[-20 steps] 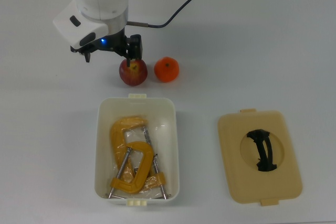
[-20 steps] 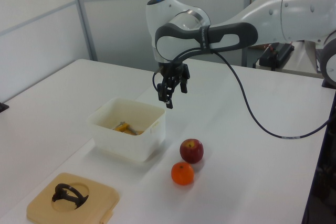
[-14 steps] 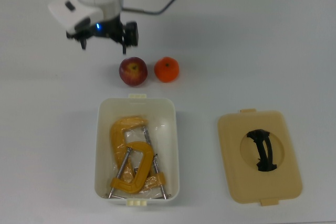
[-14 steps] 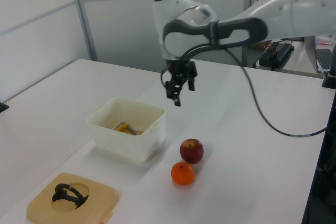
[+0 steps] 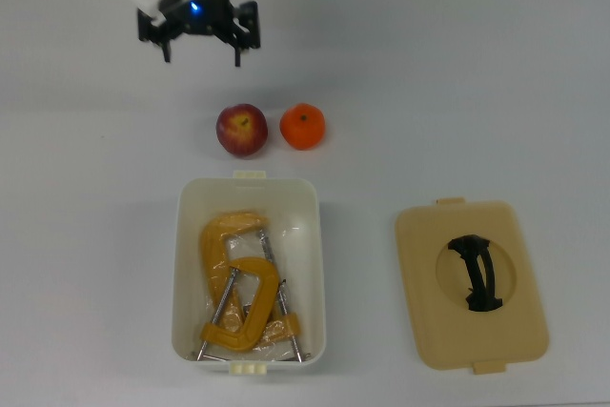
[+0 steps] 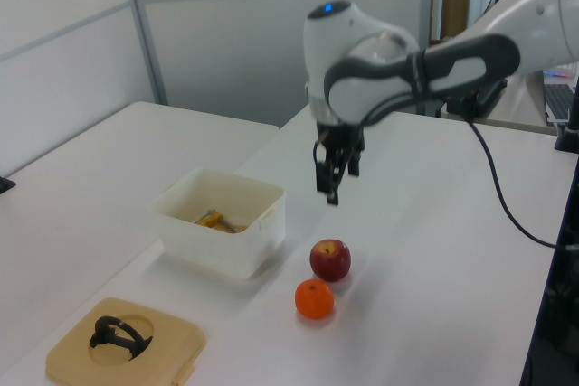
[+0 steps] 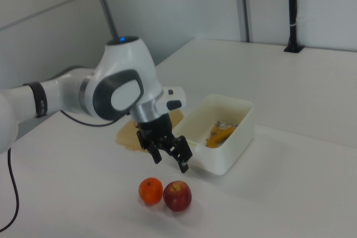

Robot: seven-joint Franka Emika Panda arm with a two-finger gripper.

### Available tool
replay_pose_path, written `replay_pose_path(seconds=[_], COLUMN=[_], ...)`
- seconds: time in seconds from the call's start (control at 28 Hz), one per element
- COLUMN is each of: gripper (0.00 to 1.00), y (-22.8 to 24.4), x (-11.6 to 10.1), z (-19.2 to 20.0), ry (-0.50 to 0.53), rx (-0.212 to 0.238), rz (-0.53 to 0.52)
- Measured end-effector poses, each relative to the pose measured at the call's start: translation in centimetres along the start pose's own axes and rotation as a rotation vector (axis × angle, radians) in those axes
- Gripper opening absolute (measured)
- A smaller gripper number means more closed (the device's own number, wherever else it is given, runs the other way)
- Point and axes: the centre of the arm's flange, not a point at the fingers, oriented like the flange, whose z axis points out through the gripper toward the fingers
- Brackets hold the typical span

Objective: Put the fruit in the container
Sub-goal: 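Move the open gripper over the red apple and lower onto it, then close the gripper around the red apple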

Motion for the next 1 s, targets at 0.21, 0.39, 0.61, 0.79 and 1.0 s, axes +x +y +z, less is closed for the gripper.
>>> replay_pose_path(seconds=[0.21,0.39,0.61,0.79,1.0], gripper=[1.0,1.0,1.0,1.0,1.0], y=[-3.1,-4.6,-5.0,-5.2,-5.3], x=[0.1,0.6,1.5,1.8,1.8], z=[4.1,6.1,9.0,10.8,12.3], ry=[0.008,0.007,0.006,-0.015,-0.04], rx=[0.007,0.011,0.015,0.016,-0.008], rz=[-0.054,-0.08,-0.087,-0.09,-0.111])
